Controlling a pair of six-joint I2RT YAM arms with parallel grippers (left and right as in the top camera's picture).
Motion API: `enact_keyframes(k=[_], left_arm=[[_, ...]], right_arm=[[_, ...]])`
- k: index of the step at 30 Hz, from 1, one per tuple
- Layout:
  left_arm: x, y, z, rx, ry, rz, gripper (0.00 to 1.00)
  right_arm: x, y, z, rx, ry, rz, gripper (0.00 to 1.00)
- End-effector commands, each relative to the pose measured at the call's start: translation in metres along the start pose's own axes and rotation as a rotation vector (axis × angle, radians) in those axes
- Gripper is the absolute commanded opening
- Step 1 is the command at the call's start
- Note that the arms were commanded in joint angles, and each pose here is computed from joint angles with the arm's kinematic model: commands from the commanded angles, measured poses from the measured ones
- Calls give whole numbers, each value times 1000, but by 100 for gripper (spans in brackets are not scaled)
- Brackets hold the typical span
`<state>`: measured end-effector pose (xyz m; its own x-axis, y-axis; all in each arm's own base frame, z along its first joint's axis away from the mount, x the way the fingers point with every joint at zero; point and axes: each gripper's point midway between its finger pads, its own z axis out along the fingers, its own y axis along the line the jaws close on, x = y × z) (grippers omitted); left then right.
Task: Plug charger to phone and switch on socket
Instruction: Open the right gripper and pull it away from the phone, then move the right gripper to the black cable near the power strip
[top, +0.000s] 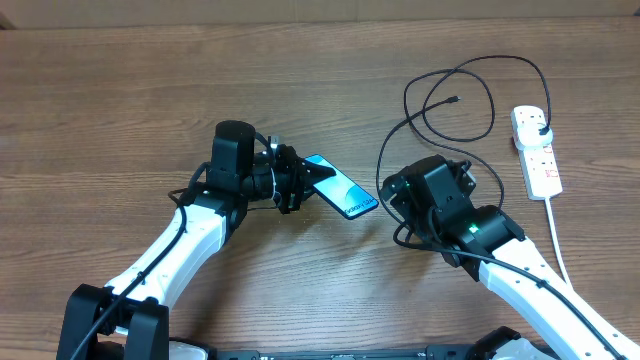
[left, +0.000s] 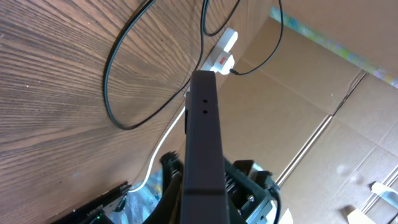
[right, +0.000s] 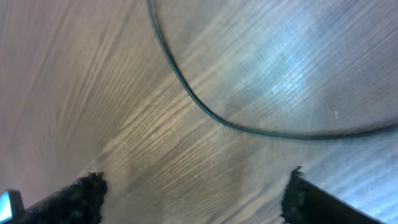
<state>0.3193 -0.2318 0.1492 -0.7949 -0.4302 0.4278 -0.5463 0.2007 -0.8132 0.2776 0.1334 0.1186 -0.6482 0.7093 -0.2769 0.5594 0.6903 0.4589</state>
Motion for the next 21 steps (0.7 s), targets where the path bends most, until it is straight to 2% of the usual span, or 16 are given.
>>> enact_keyframes(k=[1,6,12,16,18,21], left_arm=[[10,-15,-5,32,42,55,7],[11,-15,-5,32,48,55,7],[11,-15,-5,32,48,55,4],[11,-15,-5,32,48,55,5],[11,-15,-5,32,48,55,5],[11,-15,-5,32,48,55,5]], right_arm=[[-11,0,-3,18,-49,-106,82],[-35,6,-22,60,-67,-61,80],[-84,-3,-28,221,-69,6,79],[-110,-3,-18,304,-52,17,78],[-125,2,-3,332,-46,27,72],[-139,4,19,353,-44,47,67]])
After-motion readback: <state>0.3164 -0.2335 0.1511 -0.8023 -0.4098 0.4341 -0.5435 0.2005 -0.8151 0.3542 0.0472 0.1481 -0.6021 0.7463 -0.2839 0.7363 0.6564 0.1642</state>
